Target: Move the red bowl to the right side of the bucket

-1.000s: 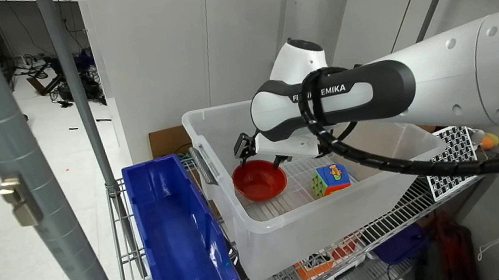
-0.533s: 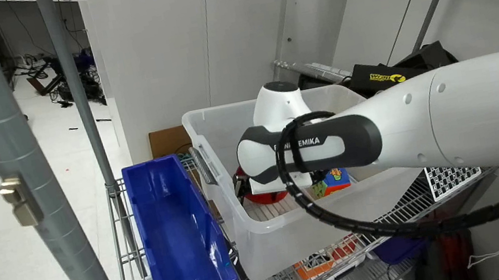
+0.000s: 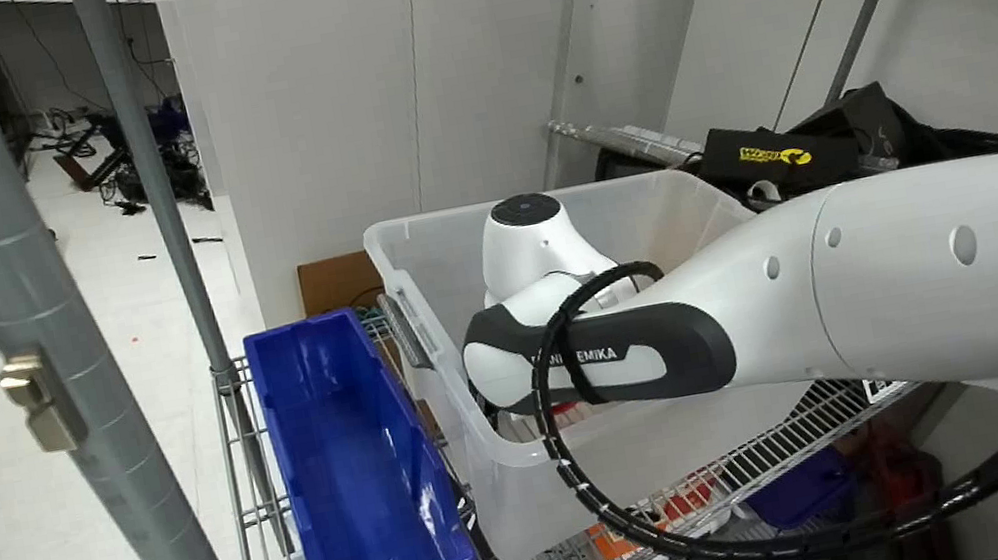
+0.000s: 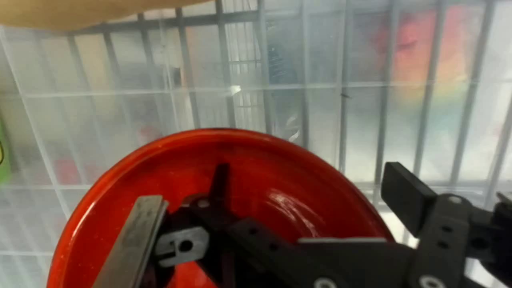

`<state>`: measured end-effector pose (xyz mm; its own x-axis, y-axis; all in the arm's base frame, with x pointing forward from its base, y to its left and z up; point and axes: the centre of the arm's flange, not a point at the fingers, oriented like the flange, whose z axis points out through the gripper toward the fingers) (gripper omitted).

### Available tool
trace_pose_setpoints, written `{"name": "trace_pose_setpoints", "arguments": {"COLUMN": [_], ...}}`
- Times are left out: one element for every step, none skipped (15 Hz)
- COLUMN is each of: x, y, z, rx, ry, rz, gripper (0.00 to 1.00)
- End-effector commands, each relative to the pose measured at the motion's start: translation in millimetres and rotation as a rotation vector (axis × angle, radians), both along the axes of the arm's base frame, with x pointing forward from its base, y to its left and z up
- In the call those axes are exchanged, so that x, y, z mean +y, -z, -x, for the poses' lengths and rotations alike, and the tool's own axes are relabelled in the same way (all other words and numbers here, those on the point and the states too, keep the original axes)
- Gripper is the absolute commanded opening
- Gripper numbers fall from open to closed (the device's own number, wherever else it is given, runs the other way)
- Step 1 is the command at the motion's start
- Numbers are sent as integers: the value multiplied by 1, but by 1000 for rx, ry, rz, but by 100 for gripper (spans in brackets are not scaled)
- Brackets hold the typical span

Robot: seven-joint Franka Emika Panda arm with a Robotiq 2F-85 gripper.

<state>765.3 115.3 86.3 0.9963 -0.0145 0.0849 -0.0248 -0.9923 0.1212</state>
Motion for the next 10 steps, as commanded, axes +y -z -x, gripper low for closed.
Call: {"name": "trace_pose_setpoints", "arguments": {"x": [-4,-6,-8,-10,-11,-14,-16,-17,-17,-17], "y": [2,-2,-6,-10,-14,-21,-28,-31,-34,-38], "z": [-23,-25,-28,-30,-30,-34,-37,-37,-37,-38], "rx": [-12,-16,-21,-25,-30,-39,-43,-45,-44,-47], "ry": [-30,-33,-39,-43,-51,-64,-78,-90,-98,-103], "rz": [80,93,106,119,133,148,163,175,181,186], "gripper": [65,56,49,42,34,27,18,12,3,0]}}
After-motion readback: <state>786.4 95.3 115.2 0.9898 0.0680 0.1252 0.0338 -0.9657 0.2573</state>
